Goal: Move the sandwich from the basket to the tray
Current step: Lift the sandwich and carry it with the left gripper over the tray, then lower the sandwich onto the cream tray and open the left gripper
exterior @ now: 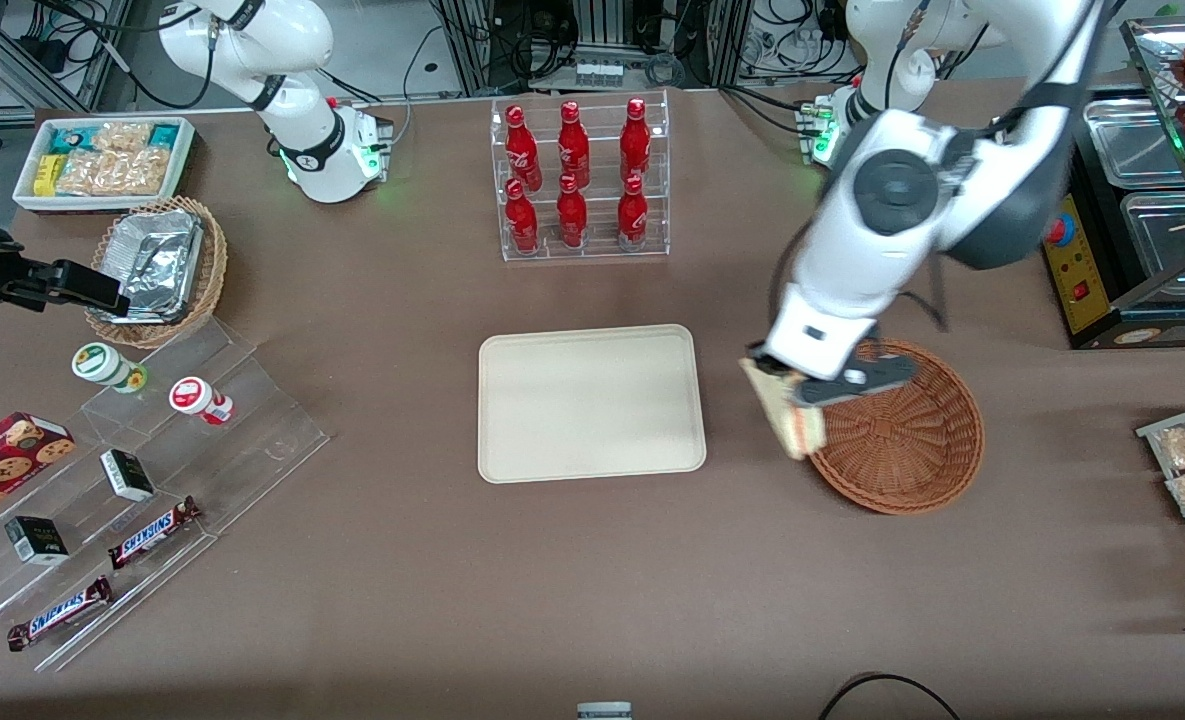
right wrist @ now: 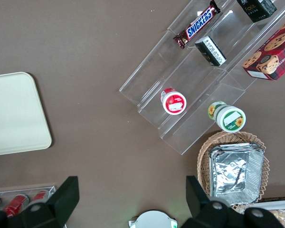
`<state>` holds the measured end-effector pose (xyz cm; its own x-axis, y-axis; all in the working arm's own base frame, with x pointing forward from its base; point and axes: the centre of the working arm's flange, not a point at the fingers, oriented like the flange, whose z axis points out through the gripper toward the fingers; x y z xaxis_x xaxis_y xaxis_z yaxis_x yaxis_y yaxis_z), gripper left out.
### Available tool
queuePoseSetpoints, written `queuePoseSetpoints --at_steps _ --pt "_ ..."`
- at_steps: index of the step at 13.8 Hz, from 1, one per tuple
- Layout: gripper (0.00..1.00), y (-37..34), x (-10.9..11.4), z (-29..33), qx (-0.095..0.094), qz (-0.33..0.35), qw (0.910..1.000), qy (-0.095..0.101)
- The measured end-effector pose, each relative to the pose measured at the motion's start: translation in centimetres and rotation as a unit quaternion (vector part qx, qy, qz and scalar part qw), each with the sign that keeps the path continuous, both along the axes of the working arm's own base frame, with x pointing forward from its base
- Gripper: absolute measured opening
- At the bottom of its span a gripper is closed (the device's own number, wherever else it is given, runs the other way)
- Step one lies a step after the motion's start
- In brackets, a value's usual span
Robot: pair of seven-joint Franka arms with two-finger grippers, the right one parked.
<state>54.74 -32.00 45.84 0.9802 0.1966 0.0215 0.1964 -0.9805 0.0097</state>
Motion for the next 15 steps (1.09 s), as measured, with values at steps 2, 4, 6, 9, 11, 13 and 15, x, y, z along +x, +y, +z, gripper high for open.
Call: queuePoseSetpoints --at_steps 2,4,6,9,11,13,15 --pt "0.15 -6.1 -1.7 -2.3 0.0 -0.021 0.9997 0.011" --pt "0.15 -10.9 -3.1 -5.2 0.008 -0.034 0.9992 0.018" --pt "0.15 -14.4 -3.5 -7.9 0.003 -0.042 0.9989 0.021" --pt "0.15 -18.0 -3.8 -11.3 -0.016 -0.06 0.9978 0.022" --pt "0.15 -19.7 -4.5 -13.2 -0.014 -0.079 0.9967 0.012" --pt "0.15 -20.9 -5.0 -15.0 -0.015 -0.097 0.9952 -0.002" --pt "0.15 -21.6 -5.5 -17.4 -0.003 -0.115 0.9934 -0.007"
